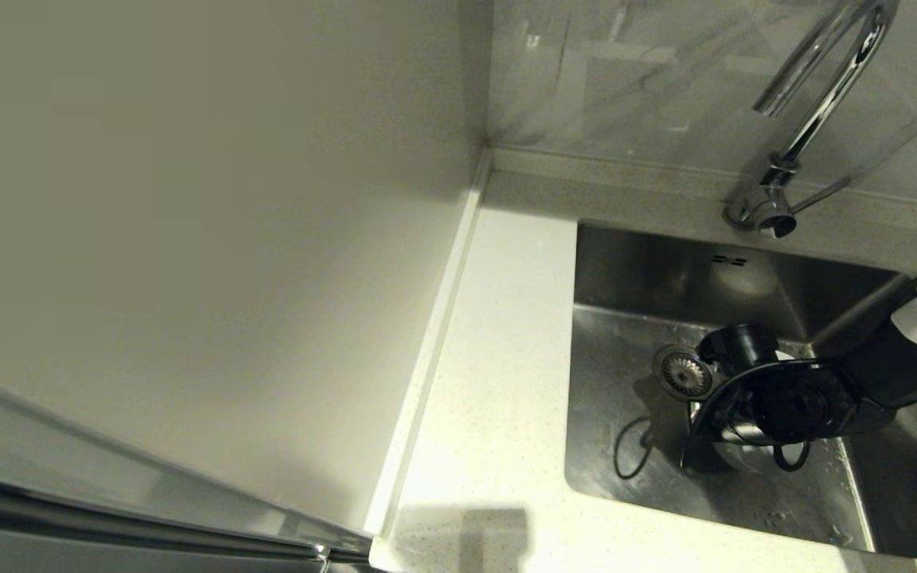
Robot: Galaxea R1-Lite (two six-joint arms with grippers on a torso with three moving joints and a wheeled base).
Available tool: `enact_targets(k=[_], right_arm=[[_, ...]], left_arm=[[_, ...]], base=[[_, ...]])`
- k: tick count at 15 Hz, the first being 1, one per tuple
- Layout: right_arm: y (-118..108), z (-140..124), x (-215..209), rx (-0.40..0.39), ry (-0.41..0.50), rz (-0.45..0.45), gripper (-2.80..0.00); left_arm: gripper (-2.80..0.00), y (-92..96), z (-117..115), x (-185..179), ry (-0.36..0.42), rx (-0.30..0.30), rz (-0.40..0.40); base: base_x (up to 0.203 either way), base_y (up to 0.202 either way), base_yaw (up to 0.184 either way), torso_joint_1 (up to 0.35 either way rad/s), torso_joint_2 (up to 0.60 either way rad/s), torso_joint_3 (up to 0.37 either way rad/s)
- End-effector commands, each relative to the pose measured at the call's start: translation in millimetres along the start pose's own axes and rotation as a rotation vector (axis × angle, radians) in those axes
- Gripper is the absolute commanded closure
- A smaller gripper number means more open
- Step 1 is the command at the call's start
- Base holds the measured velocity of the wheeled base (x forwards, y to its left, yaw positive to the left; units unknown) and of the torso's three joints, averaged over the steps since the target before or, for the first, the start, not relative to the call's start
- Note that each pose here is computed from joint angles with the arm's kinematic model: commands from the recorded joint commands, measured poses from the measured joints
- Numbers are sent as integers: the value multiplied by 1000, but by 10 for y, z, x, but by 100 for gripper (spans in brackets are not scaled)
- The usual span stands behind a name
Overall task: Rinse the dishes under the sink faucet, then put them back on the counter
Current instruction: Put a bowl into the sink
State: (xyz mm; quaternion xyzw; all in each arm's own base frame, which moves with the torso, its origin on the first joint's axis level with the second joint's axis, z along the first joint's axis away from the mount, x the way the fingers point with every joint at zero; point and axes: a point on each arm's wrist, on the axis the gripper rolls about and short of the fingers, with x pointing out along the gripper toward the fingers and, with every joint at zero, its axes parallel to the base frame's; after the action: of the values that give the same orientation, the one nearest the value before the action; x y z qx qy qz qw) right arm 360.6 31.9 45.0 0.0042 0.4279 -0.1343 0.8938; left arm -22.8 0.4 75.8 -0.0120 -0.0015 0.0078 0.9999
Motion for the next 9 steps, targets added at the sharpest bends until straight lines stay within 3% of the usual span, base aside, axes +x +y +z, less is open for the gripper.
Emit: enact_targets(k=[1,9], right_arm=[[19,0,56,-2,4,-4,0],[125,24,105,-15,-4,12,0]], left_arm=[[0,0,0,-2,-3,-1,0],[0,0,0,-2,-3,-1,1]], base=[[0,0,0,0,0,0],[0,0,0,0,0,0]])
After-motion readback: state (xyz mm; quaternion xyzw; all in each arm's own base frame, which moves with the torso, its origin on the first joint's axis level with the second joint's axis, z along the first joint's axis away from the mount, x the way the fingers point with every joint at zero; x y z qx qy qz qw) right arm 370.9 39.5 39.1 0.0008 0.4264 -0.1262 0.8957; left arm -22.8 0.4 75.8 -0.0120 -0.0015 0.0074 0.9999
